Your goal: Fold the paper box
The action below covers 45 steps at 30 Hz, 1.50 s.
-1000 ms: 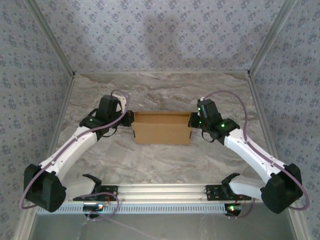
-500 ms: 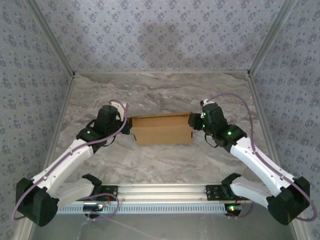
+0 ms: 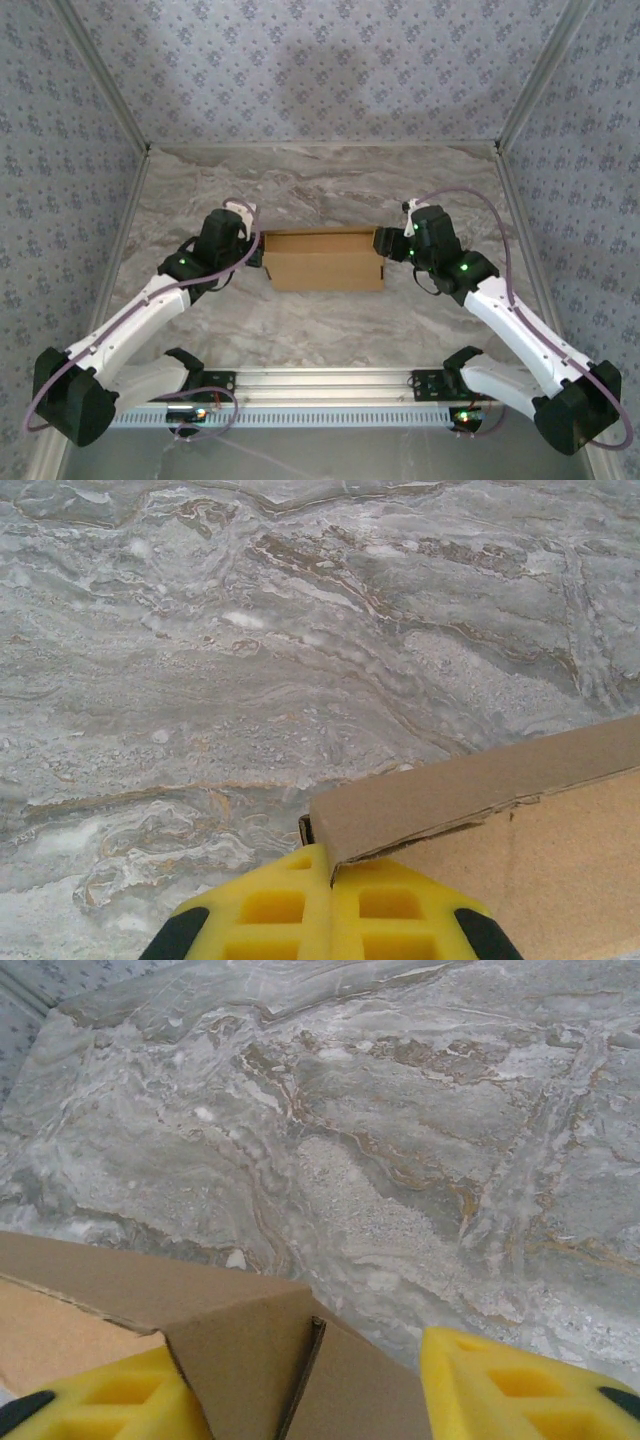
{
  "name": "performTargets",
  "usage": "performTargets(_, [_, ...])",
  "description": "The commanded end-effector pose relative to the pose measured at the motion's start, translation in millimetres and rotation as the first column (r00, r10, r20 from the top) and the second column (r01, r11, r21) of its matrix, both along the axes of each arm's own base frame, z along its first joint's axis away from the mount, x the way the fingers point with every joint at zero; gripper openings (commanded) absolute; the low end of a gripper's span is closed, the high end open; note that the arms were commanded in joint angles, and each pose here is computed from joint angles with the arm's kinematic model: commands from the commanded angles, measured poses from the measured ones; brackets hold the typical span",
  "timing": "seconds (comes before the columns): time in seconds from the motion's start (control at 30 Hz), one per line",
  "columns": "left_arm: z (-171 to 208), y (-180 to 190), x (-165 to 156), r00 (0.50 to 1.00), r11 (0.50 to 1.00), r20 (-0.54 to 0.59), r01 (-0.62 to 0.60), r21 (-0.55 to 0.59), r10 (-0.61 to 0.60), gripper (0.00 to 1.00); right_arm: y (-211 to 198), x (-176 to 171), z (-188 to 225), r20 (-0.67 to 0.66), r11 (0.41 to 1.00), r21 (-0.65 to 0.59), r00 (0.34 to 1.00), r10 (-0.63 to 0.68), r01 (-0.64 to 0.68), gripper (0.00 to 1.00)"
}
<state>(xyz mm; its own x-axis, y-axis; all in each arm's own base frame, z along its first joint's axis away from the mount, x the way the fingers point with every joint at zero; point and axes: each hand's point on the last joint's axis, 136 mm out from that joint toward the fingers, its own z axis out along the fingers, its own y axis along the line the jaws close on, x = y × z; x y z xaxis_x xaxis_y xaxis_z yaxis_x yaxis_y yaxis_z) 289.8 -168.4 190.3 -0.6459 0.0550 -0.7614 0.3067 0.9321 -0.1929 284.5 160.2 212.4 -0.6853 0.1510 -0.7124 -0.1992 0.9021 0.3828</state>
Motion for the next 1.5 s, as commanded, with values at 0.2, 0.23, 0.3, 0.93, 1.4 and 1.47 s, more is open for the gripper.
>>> performTargets(0.2, [-5,7,-3,0.999,0.996,-0.025,-0.025,0.087,0.028,0.00,20,-18,10,0.043,0.975,0.050,0.976,0.214,-0.216,0.47])
performTargets(0.23, [-4,8,-2,0.999,0.996,-0.020,-0.030,0.087,0.032,0.00,22,-20,10,0.043,0.968,0.052,0.969,0.244,-0.246,0.52])
performTargets(0.3, [-3,8,-2,0.999,0.996,-0.014,-0.038,0.083,0.040,0.00,25,-25,10,0.043,0.955,0.060,0.956,0.288,-0.291,0.57])
performTargets(0.93, [3,-1,-14,0.996,0.990,0.088,-0.035,0.135,0.023,0.00,-30,-15,16,-0.246,0.942,0.280,0.963,-0.114,0.183,0.54])
performTargets(1.4, [-1,1,-19,0.993,0.989,0.115,-0.047,0.141,0.030,0.00,5,-28,-4,-0.433,0.864,0.417,0.897,-0.083,0.281,0.54])
performTargets(1.47, [-1,1,-19,0.993,0.989,0.117,-0.049,0.140,0.033,0.00,13,-30,-5,-0.452,0.863,0.426,0.890,-0.058,0.273,0.54])
